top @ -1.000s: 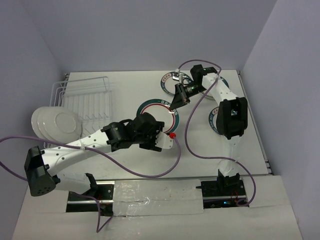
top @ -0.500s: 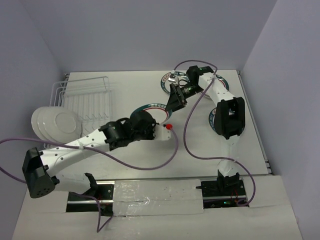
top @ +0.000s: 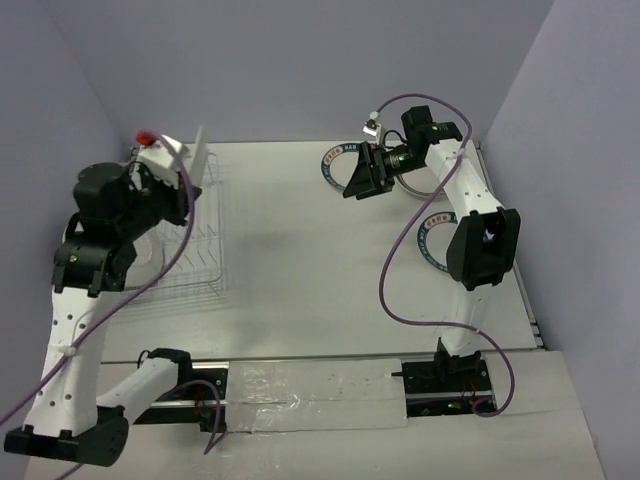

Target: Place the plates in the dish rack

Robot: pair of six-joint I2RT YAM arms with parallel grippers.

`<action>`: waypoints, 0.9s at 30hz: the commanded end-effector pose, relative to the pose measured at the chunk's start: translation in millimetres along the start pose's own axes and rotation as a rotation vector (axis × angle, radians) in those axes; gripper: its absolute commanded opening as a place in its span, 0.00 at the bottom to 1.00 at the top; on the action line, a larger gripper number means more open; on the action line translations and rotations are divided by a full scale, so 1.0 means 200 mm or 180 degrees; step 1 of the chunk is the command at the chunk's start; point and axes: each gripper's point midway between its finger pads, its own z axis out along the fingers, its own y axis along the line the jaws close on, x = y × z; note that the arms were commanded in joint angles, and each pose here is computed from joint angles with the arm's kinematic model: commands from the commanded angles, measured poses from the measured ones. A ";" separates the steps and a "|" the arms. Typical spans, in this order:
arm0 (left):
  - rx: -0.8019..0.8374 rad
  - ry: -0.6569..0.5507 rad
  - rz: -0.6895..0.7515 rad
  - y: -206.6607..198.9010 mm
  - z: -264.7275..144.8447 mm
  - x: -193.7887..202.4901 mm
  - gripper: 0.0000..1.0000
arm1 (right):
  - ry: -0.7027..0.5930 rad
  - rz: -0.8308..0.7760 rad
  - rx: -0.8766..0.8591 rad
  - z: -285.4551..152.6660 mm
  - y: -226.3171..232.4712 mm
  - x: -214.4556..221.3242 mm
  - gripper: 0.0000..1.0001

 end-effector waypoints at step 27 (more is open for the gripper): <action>0.0107 0.0483 -0.2221 0.78 -0.29 0.66 0.00 | 0.0042 -0.0222 0.0089 0.00 -0.01 0.10 1.00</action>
